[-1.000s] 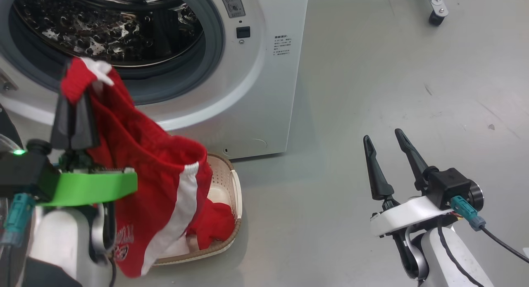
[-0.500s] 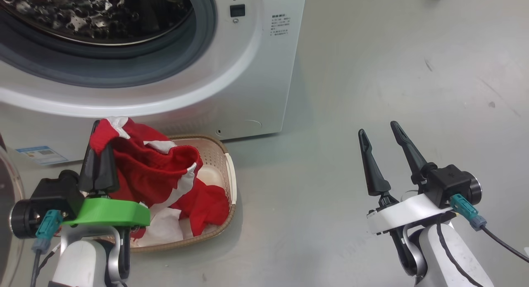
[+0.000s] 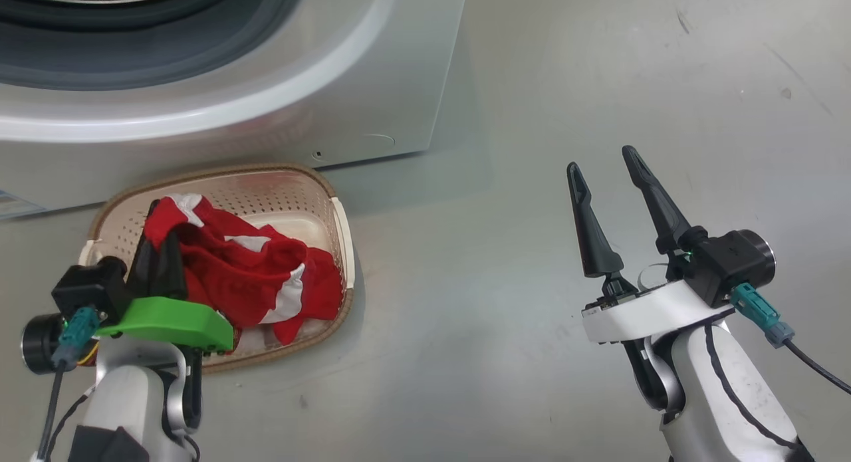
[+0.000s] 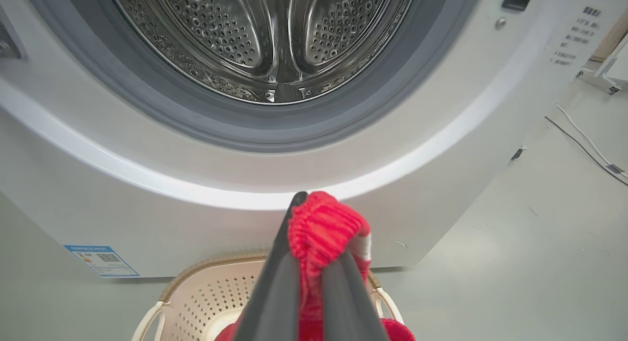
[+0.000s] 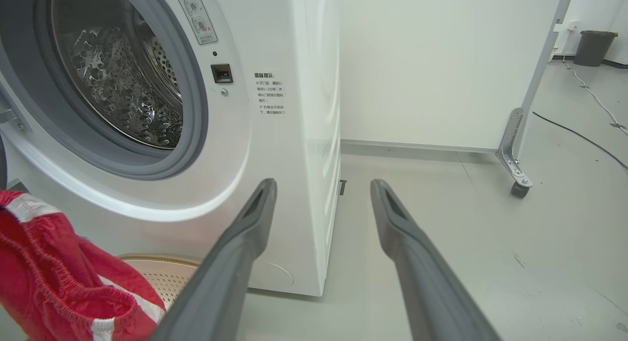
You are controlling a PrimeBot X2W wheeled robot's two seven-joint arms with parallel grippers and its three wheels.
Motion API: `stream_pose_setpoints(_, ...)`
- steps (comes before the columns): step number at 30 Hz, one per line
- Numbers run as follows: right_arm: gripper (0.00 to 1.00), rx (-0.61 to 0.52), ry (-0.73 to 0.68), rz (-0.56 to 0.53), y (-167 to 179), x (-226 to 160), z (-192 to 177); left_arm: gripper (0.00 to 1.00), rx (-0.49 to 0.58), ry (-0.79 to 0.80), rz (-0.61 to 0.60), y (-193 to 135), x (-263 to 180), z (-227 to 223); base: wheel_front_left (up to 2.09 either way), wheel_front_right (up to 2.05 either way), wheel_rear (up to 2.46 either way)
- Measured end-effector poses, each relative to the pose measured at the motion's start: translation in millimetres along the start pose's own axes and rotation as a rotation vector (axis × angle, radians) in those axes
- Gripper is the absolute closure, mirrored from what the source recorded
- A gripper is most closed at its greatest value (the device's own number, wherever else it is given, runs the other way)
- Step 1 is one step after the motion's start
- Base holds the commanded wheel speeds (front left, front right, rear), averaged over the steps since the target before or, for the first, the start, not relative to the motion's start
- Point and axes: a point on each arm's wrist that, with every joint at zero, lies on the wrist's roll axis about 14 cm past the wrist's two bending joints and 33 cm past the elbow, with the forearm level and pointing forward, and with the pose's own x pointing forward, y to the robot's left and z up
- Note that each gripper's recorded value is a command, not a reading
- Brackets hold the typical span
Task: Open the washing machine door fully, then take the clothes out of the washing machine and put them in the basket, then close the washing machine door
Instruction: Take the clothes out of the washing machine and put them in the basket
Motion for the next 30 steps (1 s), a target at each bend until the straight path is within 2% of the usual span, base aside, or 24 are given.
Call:
stream_pose_setpoints(7,0.0,0.011,0.016,-0.021,-10,15,-12,1.0,-0.005,0.066,0.004,8,35,-30,0.0,0.0,0.0)
stream_pose_setpoints(12,0.0,0.021,0.039,-0.031,-16,25,-25,1.0,0.013,0.174,0.02,23,51,-70,0.0,0.0,0.0)
stream_pose_setpoints(15,0.0,0.03,0.053,-0.024,-16,32,-34,1.0,0.019,0.244,0.036,33,54,-97,0.0,0.0,0.0)
stream_pose_setpoints(22,0.0,0.021,0.093,-0.054,-28,40,-54,1.0,0.002,0.362,0.018,30,64,-146,0.0,0.0,0.0)
stream_pose_setpoints(30,0.0,0.024,0.119,-0.045,-26,47,-69,1.0,-0.026,0.475,0.066,42,55,-183,0.0,0.0,0.0)
